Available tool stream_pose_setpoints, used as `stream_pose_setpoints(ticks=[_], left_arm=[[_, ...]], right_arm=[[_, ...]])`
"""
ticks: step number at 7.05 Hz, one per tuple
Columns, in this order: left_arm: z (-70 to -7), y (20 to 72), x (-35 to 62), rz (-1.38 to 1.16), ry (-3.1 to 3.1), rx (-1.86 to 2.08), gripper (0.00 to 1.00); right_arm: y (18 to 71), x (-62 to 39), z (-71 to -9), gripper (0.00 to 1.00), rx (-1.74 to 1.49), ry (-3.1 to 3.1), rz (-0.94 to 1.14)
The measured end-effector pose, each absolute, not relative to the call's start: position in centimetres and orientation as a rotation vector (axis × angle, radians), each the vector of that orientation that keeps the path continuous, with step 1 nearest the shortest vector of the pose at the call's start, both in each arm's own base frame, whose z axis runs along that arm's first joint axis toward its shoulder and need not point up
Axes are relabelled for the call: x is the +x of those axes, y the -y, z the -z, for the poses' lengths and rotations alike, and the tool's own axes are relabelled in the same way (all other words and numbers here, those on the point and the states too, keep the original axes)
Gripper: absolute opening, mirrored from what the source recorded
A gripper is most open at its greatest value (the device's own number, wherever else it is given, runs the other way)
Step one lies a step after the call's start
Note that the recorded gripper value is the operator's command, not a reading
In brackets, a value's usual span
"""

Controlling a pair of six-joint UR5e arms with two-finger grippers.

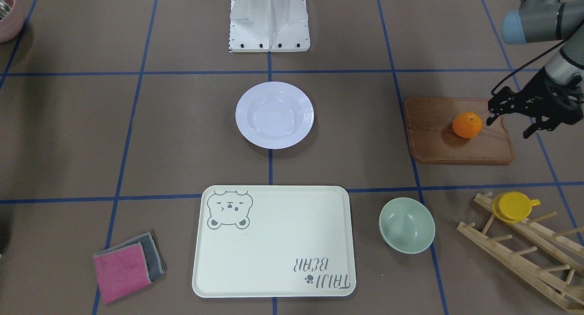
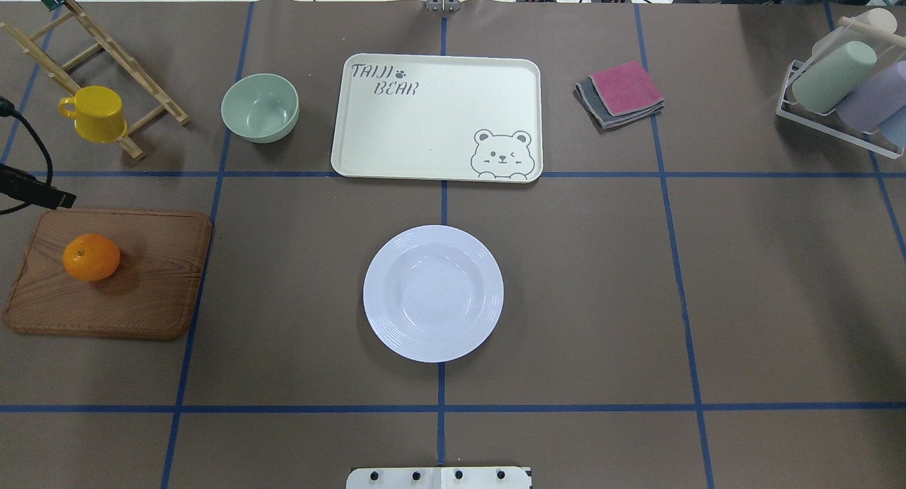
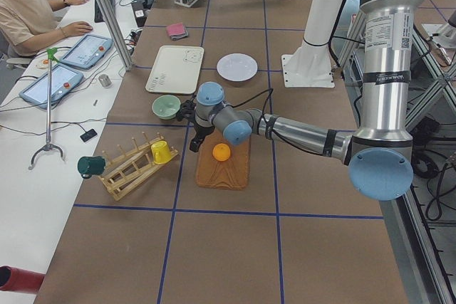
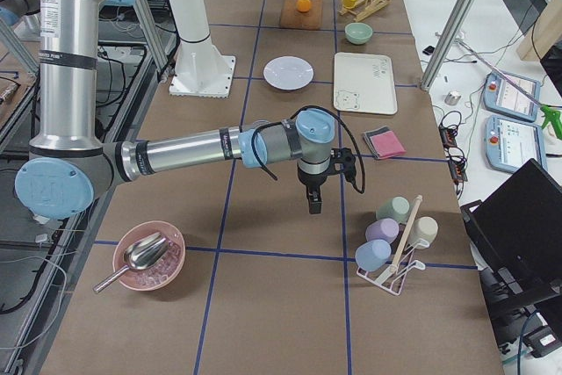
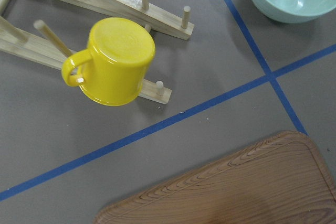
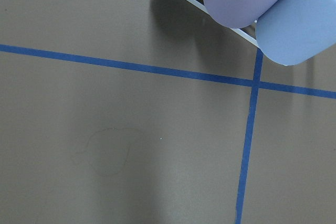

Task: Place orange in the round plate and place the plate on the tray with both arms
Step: 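Lower the left gripper and grasp the orange on the board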

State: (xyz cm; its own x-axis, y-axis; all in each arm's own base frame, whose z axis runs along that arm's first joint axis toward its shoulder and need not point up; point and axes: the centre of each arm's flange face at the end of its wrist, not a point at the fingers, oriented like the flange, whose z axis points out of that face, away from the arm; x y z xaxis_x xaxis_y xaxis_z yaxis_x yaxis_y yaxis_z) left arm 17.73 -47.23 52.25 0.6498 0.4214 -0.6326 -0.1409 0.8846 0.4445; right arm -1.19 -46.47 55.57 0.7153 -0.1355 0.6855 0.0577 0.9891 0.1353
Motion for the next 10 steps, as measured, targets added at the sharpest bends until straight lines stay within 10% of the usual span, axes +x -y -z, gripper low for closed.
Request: stream_pose_setpoints(ticks=[10], left_arm=[[-56.7,43.4,24.4,-0.354,-0.786,0.266,0.99]], right_arm=[[46.2,-1.1,-56.1,1.0,0.097,0.765,0.107]])
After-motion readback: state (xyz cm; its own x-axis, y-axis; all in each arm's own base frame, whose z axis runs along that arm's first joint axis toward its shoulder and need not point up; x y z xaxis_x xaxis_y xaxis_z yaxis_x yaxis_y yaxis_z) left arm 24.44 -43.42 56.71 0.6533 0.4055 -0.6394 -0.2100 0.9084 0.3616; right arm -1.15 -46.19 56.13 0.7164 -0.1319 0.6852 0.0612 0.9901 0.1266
